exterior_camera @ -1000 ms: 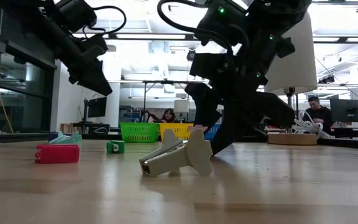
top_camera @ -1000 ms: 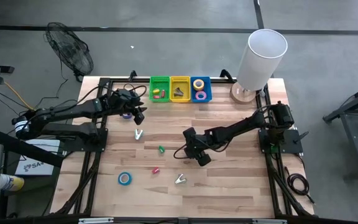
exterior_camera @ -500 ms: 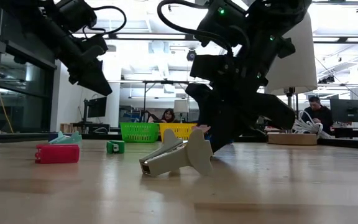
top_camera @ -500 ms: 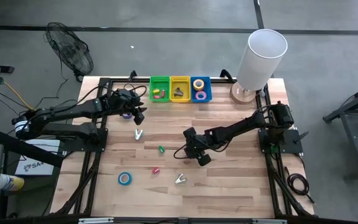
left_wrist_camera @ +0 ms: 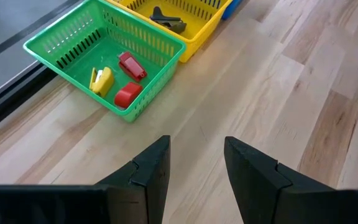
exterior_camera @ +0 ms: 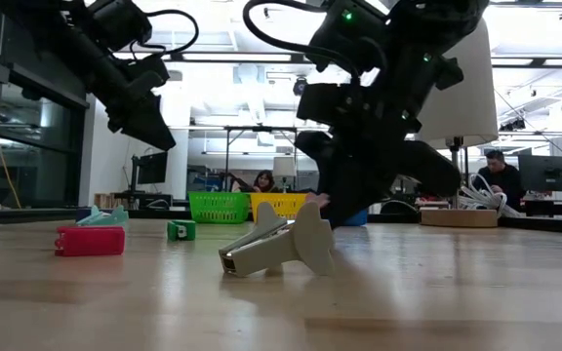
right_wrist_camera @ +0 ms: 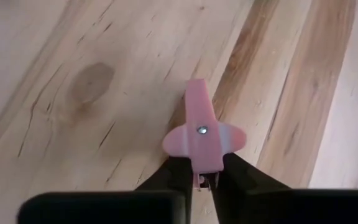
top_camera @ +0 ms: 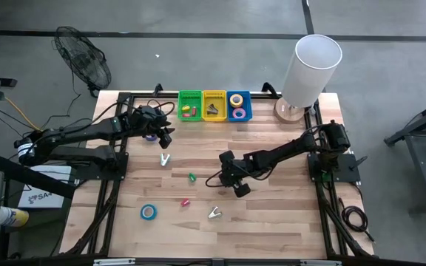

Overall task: Pick and place Stapler, Stapler remover, tape
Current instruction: Put the pink staple remover into the yellow bin, then put the gray staple remover into the yellow bin

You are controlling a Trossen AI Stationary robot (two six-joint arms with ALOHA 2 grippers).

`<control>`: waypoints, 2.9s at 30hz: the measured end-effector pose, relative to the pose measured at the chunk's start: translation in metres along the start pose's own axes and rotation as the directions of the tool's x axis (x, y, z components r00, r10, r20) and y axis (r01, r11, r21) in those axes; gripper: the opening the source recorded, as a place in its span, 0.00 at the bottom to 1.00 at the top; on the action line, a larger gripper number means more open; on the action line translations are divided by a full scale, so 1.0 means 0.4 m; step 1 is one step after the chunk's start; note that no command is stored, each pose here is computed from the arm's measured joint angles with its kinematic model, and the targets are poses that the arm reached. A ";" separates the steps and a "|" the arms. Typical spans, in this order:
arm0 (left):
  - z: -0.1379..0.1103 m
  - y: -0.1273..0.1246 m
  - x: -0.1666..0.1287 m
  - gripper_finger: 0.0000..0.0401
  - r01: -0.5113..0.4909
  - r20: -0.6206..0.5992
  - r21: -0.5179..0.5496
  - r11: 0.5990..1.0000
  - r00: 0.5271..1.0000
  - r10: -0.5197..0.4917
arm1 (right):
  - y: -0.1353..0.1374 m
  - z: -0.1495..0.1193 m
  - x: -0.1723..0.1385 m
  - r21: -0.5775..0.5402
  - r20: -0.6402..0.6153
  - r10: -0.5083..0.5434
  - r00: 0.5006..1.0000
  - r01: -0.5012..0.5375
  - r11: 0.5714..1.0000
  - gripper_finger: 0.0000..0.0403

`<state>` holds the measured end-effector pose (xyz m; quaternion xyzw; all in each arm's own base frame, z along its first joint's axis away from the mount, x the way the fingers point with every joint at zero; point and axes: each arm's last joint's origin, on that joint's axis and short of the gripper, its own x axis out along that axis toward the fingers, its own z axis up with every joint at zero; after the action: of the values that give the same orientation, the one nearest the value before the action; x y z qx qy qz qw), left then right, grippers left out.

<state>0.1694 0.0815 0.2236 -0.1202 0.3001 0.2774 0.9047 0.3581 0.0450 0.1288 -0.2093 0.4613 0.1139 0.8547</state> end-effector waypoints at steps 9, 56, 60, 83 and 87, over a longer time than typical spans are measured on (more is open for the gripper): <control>0.000 0.000 0.000 0.37 0.000 0.000 0.000 1.000 1.000 0.000 | -0.007 0.005 -0.023 0.100 0.011 -0.019 1.000 0.018 0.995 0.06; 0.003 -0.001 0.000 0.37 0.009 0.007 -0.001 1.000 1.000 -0.009 | -0.540 -0.261 -0.092 0.711 0.188 -0.553 0.812 0.276 0.647 0.08; 0.002 -0.001 0.000 0.37 0.018 0.004 -0.002 1.000 1.000 -0.018 | -0.537 -0.270 -0.077 0.722 0.180 -0.532 0.827 0.256 0.643 0.08; 0.000 -0.002 0.000 0.37 0.025 -0.003 -0.001 1.000 1.000 -0.025 | -0.531 -0.263 -0.103 0.731 0.145 -0.526 0.838 0.267 0.628 0.31; 0.000 -0.002 0.000 0.37 0.025 -0.004 0.001 1.000 1.000 -0.025 | -0.525 -0.246 -0.137 0.720 0.184 -0.501 0.846 0.232 0.655 0.32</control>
<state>0.1698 0.0809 0.2239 -0.1242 0.3004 0.2655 0.9077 0.3366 -0.1868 0.1801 0.0485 0.2492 -0.2020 0.9459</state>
